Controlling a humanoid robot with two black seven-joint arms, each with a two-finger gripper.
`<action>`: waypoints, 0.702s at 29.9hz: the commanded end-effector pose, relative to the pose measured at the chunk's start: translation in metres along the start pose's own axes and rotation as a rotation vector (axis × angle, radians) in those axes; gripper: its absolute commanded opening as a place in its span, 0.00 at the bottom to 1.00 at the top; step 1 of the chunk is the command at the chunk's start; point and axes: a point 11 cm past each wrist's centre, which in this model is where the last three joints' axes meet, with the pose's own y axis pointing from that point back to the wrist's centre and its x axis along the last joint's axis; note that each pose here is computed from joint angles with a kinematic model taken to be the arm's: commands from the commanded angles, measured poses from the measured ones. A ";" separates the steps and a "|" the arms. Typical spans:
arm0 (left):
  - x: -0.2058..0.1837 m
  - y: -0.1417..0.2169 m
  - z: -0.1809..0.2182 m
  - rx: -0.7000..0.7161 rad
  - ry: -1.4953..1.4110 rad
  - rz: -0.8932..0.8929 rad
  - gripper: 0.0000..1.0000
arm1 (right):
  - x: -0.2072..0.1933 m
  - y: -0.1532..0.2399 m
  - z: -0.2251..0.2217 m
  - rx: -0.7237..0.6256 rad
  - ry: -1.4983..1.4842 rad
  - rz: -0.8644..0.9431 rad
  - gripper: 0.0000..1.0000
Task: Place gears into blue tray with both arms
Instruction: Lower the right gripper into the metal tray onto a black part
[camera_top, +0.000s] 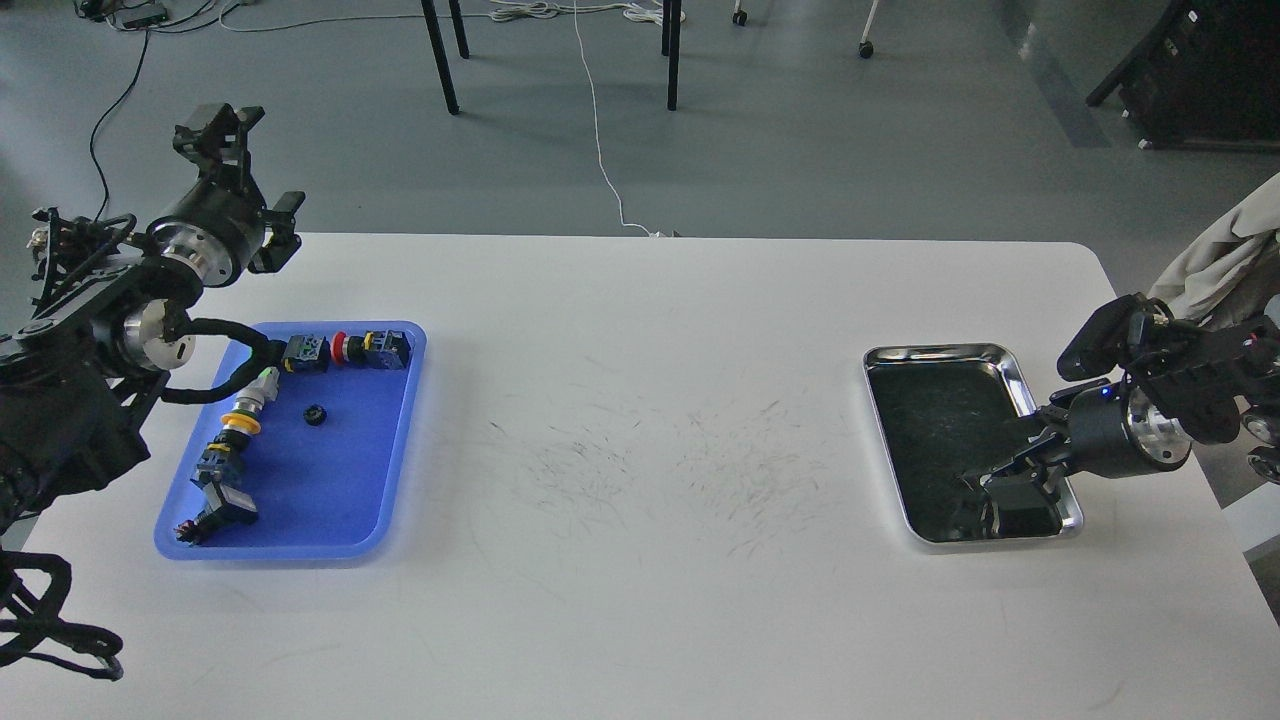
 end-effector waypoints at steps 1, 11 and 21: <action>0.001 0.000 0.000 -0.004 0.002 0.004 0.99 | -0.001 -0.011 -0.003 0.007 0.009 -0.021 0.81; 0.002 0.001 0.001 -0.010 0.000 0.012 0.99 | 0.007 -0.029 -0.004 0.007 0.030 -0.027 0.73; 0.004 0.001 0.000 -0.008 -0.003 0.017 0.99 | -0.004 -0.036 -0.008 0.020 0.025 -0.055 0.62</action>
